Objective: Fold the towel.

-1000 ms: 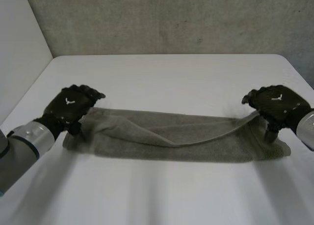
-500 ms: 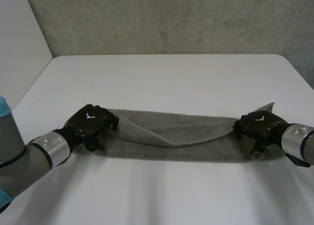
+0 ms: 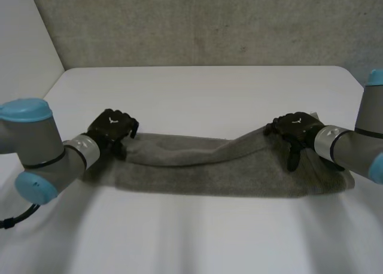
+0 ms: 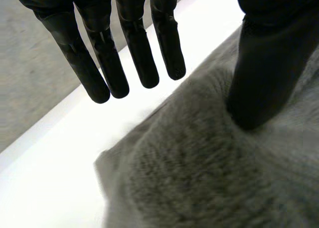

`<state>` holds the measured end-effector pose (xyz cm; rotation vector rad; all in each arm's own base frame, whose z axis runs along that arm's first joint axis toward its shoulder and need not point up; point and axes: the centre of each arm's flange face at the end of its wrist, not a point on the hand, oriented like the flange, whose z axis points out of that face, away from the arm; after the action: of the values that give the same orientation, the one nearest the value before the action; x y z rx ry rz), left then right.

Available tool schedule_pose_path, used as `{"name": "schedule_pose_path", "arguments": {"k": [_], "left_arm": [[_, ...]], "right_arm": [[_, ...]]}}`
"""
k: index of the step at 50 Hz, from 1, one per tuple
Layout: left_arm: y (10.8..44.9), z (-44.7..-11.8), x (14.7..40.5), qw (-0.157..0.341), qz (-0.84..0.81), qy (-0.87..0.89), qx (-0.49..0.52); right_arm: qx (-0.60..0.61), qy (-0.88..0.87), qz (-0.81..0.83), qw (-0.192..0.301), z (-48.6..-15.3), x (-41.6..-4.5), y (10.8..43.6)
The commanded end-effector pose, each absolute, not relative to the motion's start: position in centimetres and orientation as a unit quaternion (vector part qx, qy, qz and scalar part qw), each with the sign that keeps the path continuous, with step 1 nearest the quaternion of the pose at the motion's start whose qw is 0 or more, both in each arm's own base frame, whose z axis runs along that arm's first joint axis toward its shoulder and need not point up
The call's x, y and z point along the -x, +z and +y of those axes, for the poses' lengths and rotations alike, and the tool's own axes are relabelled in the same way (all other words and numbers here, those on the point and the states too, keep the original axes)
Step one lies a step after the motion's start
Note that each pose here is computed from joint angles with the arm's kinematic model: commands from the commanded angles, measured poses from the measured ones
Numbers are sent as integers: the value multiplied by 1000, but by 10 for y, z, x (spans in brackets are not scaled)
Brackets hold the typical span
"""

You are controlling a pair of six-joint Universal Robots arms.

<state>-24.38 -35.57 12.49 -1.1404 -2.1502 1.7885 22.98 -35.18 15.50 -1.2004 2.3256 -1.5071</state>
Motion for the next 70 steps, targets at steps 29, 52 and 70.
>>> {"name": "schedule_pose_path", "arguments": {"k": [29,52,70], "left_arm": [[148,-376,222,-33,-714,626,312],[178,-335,222,-29,-691,652,310],[179,-321,230,-18,-686,653,320]], "right_arm": [[353,-504,788,19,-344,-218,170],[335,-528,780,-23,-280,-156,165],[328,-515,790,-52,-302,-133,130]]}}
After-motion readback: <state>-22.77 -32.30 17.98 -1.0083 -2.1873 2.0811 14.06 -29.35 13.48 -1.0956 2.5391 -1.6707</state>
